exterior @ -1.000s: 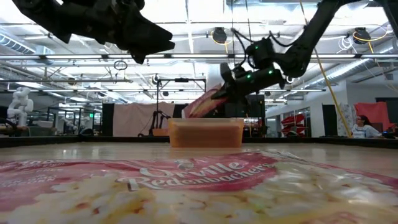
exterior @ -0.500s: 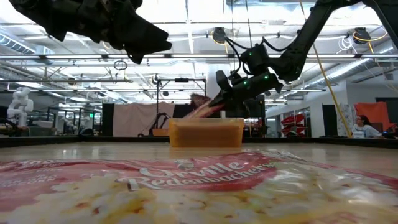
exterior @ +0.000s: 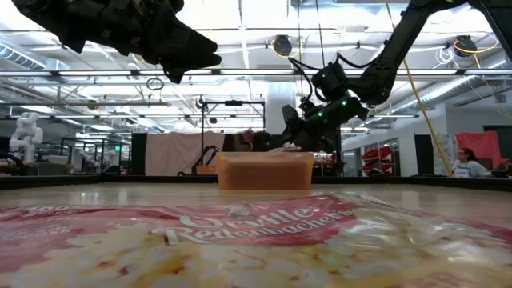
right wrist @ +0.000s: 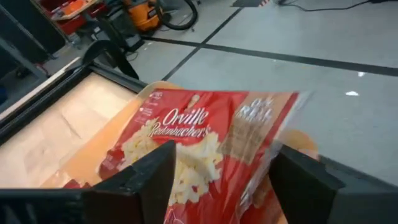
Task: Sort popcorn bags into baskets
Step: Put the red popcorn bag into the orange bin
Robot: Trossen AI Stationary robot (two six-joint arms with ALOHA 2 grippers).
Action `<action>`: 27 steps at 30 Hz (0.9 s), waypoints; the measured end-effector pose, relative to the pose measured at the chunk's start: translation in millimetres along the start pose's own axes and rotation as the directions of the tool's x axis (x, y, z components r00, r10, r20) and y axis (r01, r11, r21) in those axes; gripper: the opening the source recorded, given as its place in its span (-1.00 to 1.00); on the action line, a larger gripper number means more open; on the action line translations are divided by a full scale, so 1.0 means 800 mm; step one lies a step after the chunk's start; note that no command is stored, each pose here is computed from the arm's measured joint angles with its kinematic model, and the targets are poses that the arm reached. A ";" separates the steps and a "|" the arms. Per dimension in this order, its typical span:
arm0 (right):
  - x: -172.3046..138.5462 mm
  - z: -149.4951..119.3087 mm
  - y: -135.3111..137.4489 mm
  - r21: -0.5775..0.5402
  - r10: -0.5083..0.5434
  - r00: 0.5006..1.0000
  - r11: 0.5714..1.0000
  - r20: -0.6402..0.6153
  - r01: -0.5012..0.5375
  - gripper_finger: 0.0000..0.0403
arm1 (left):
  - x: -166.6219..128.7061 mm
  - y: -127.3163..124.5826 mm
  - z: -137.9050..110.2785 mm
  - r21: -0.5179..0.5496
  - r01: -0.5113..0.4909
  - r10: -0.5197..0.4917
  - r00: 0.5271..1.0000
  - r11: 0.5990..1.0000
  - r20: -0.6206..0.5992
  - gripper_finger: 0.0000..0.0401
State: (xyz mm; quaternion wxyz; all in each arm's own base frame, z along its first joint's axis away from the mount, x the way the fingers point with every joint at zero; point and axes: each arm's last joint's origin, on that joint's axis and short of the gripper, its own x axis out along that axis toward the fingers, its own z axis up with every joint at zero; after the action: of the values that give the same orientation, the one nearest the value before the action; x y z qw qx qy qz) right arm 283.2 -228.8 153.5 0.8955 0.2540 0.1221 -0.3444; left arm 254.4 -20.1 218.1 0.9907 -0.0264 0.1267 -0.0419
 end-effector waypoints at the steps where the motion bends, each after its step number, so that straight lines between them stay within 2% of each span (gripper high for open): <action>1: -0.001 0.002 -0.001 -0.008 -0.002 1.000 1.000 0.001 0.002 0.19 | 0.000 0.000 0.000 0.001 -0.001 0.001 1.000 1.000 0.000 -0.24; 5: -0.012 0.013 0.004 -0.096 -0.001 1.000 0.995 0.010 0.002 0.24 | 0.000 0.001 0.000 0.004 -0.016 0.016 1.000 1.000 0.000 -0.24; 9: -0.024 0.016 0.018 -0.178 -0.028 1.000 0.984 -0.007 0.026 0.16 | 0.000 0.001 0.000 0.012 -0.016 0.016 1.000 1.000 0.001 -0.24; 13: -0.027 0.013 0.027 -0.234 -0.048 0.999 0.971 -0.013 0.043 -0.08 | 0.000 0.001 0.000 0.027 -0.016 0.016 1.000 0.999 0.002 -0.24; 19: -0.023 0.010 0.019 -0.246 -0.064 0.998 0.968 -0.030 0.055 -0.64 | 0.000 0.003 0.000 0.033 -0.023 0.023 1.000 0.999 0.004 -0.24; 22: -0.018 0.005 0.014 -0.244 -0.043 0.998 0.969 -0.055 0.028 -0.92 | 0.000 0.007 0.001 0.028 -0.037 0.037 0.999 0.999 0.005 -0.24; 24: -0.013 -0.001 0.011 -0.244 -0.042 0.997 0.970 -0.070 0.024 -0.96 | 0.000 0.010 0.002 0.025 -0.047 0.047 0.999 0.999 0.010 -0.24; 27: -0.005 -0.011 0.003 -0.240 -0.062 0.993 0.970 -0.099 0.036 -0.93 | -0.001 0.014 0.004 0.013 -0.059 0.059 0.998 0.998 0.029 -0.24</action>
State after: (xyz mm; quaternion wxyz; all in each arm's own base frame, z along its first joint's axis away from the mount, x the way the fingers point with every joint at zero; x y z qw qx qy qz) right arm 281.0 -220.4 148.6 0.9029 0.1600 0.2161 -0.3354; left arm 255.6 -8.4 220.6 0.9934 -0.0165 0.1131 -0.0130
